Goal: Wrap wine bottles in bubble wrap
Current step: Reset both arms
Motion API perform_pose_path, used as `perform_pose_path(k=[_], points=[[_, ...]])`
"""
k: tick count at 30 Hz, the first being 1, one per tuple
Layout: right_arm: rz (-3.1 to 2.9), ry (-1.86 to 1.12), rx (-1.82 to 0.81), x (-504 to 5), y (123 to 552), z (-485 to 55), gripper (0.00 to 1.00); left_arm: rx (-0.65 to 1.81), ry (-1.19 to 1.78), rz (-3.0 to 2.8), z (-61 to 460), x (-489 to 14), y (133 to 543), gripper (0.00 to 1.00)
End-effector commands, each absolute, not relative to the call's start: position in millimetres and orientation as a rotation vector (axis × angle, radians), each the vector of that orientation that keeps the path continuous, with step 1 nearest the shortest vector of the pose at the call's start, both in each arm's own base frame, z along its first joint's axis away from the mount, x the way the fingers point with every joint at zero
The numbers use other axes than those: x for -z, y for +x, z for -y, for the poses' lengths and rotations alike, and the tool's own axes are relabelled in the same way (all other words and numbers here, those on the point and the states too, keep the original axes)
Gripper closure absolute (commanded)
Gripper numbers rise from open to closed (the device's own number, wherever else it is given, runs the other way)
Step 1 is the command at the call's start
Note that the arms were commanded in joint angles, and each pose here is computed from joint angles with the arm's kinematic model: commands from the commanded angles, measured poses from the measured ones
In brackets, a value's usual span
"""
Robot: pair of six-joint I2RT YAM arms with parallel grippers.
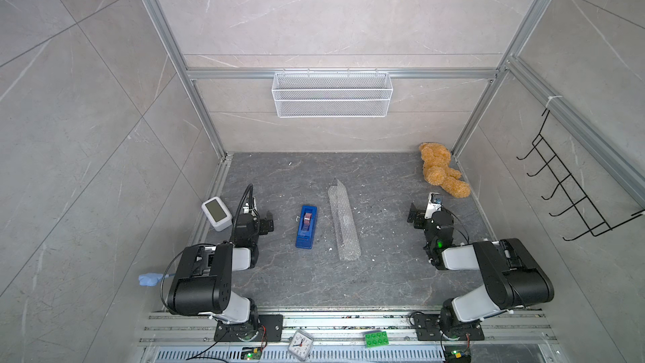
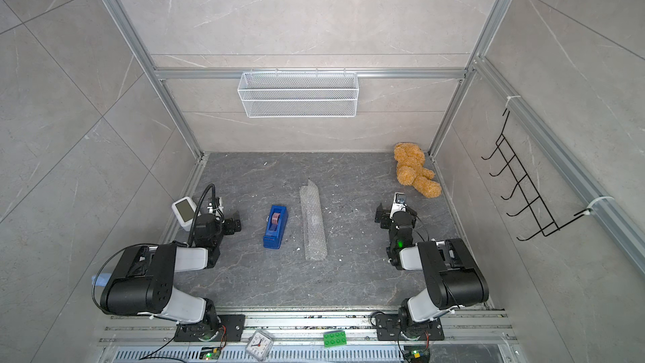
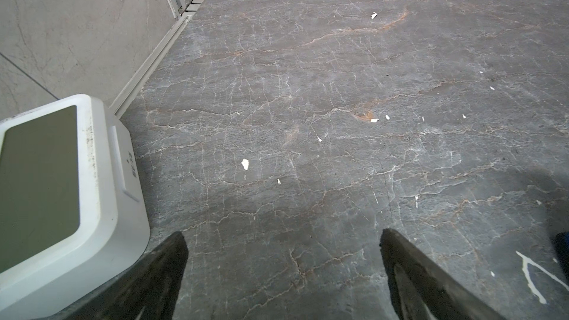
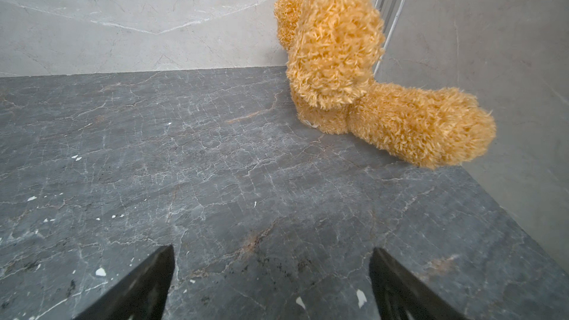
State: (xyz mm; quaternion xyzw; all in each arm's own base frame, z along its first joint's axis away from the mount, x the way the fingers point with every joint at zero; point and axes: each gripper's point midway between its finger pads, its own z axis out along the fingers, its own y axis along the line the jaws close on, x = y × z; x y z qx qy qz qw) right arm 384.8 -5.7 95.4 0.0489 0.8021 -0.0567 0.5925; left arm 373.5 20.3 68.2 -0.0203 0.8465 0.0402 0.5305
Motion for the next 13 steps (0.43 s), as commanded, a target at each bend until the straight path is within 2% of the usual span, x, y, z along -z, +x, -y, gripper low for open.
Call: perform_pose_path(k=[1, 13], points=[[-1.863, 0.124, 0.113, -98.3, 385.4, 4.5, 0.0, -0.077, -0.062, -1.964, -20.1, -85.1, 384.1, 0.0], [-1.864, 0.089, 0.102, -98.5, 386.0, -1.0, 0.0, -0.078, -0.062, -1.963, -20.4, -85.5, 384.0, 0.0]])
